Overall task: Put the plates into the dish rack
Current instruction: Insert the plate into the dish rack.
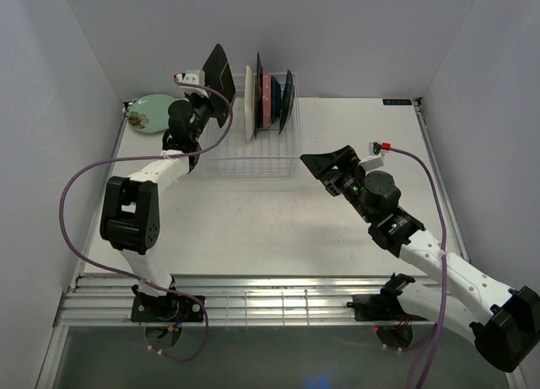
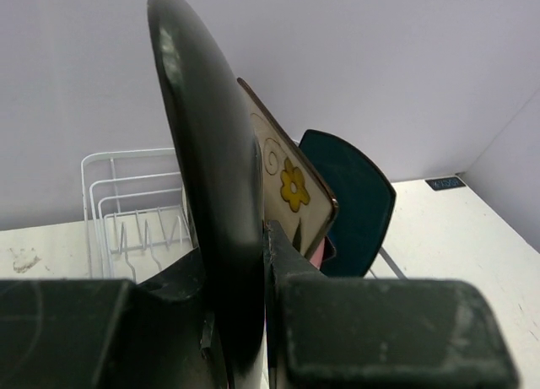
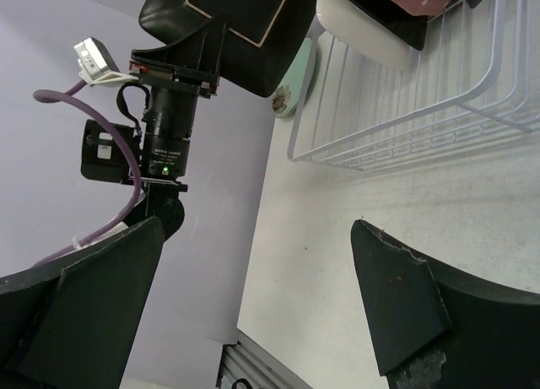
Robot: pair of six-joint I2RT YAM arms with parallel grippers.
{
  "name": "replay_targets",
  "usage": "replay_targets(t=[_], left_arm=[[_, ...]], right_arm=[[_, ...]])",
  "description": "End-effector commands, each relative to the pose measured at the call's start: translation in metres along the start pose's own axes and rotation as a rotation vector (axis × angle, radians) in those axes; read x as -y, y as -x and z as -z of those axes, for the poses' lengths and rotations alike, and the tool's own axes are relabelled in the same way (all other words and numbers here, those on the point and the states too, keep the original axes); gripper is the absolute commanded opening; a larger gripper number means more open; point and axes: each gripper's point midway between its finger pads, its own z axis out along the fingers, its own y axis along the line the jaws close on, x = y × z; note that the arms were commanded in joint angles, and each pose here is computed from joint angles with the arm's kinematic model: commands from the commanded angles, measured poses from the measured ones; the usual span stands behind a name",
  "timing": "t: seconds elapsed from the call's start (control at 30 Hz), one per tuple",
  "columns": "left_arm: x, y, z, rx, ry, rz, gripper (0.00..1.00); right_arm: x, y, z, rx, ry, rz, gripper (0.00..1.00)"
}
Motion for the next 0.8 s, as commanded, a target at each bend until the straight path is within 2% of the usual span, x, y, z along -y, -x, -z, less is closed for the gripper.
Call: replay_targets(t=[0.0,0.07,0.23,0.33,0.37,0.43,0.77], left_arm=[[0.016,0.087,0.004,0.339,-0.074,-0.029,0.00],[0.013,0.084,0.009,0.382,-0.082,-0.033,0.00],[0.000,0.054,0.001,0.372,-0.105,0.020,0.00],[-0.003,0.046,0.004,0.412,-0.126,0.038,0.00],[0.001,0.055,0.009,0.471,-0.150,0.022,0.00],[0.003,0.051,0.014,0.491,-0.168,0.015,0.00],[0.002,0.043,0.003,0.491,-0.189,0.022,0.00]], right_arm=[[-0.009,0.006,-0.001,0.033,0.043,-0.005,0.98],[-0.006,0.005,-0.002,0.037,0.035,-0.003,0.98],[-0.005,0.004,-0.005,0.034,0.035,0.000,0.98],[-0.003,0.003,-0.005,0.031,0.033,0.007,0.98],[-0.003,0.003,-0.005,0.032,0.033,0.010,0.98],[0.001,0.003,-0.004,0.037,0.027,0.012,0.98],[0.007,0.002,-0.003,0.044,0.023,0.021,0.99]])
